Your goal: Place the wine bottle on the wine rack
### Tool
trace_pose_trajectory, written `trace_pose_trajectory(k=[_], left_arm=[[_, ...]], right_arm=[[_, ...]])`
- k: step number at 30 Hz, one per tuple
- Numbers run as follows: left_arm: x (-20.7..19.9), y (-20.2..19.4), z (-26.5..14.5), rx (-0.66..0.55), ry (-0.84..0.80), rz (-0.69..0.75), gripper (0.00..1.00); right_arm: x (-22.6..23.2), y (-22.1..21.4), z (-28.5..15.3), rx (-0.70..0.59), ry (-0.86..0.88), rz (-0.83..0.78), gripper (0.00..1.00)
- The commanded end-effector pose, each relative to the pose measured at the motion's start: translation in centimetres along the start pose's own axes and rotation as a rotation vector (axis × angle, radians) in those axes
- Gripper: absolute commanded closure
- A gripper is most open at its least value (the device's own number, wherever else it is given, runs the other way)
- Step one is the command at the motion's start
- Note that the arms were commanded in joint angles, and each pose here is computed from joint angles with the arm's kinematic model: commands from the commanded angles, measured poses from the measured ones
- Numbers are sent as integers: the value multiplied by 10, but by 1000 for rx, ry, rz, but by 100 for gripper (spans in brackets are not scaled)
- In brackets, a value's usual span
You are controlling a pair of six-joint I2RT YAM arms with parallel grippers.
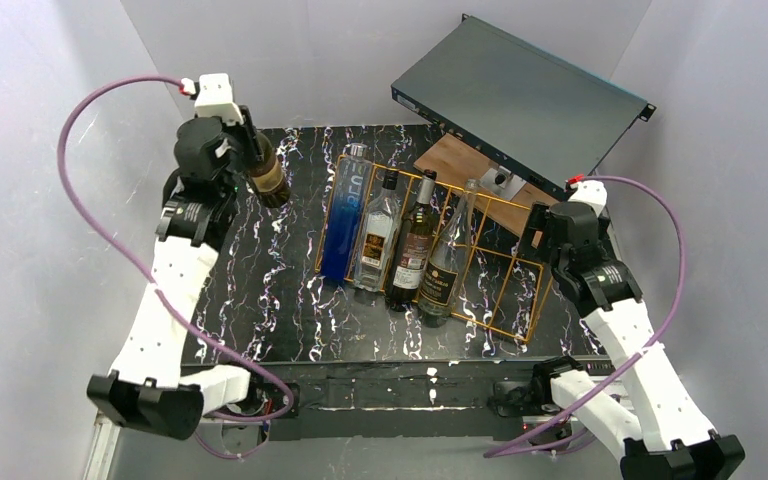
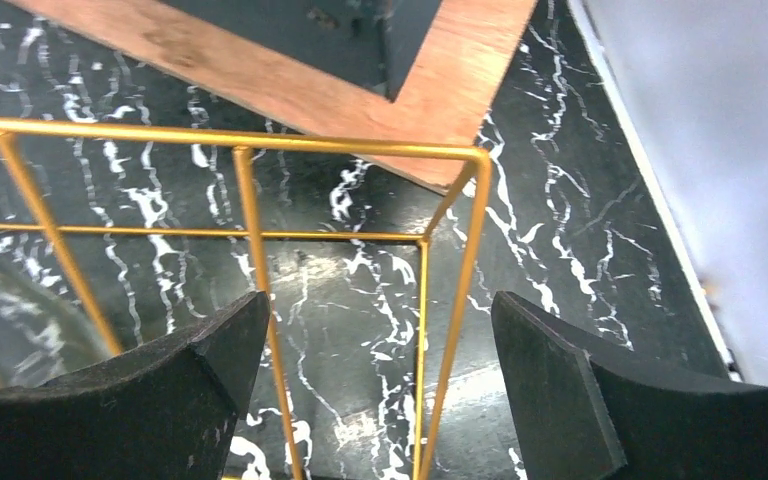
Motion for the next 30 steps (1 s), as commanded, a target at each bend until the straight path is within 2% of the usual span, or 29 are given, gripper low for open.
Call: trace_pose_trajectory(k=[1,10,19,22,25,30], left_arm=[[-18,28,-39,-57,-130,-109,100],[-75,36,-85,53,-445,-256,100],[-130,37,-125,174,-689,-325,100],[-156,31,-140,226,-777,-318,100],[-179,17,-148,277,-825,-320,100],[-218,-10,-154,344,-890,-301,100]], right_arm=[[-22,14,1,-4,-149,-29,10],[-38,11,5,17,-254,-61,26],[-35,-2,6,36,-236,-69,33],[-33,-4,6,37,-220,-60,34],[-28,1,3,31,-182,-56,42],[-29,20,-15,-33,-140,-28,42]])
Point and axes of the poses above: each gripper's point midway between its finger pads, its own z axis out along the fingers, its own x axis along the line the jaws close on, y = z × x, the point moved 2 cm from there along -z, back along the fingers, and after that the axes turned 13 degrees about -z, right-handed, at the moved point
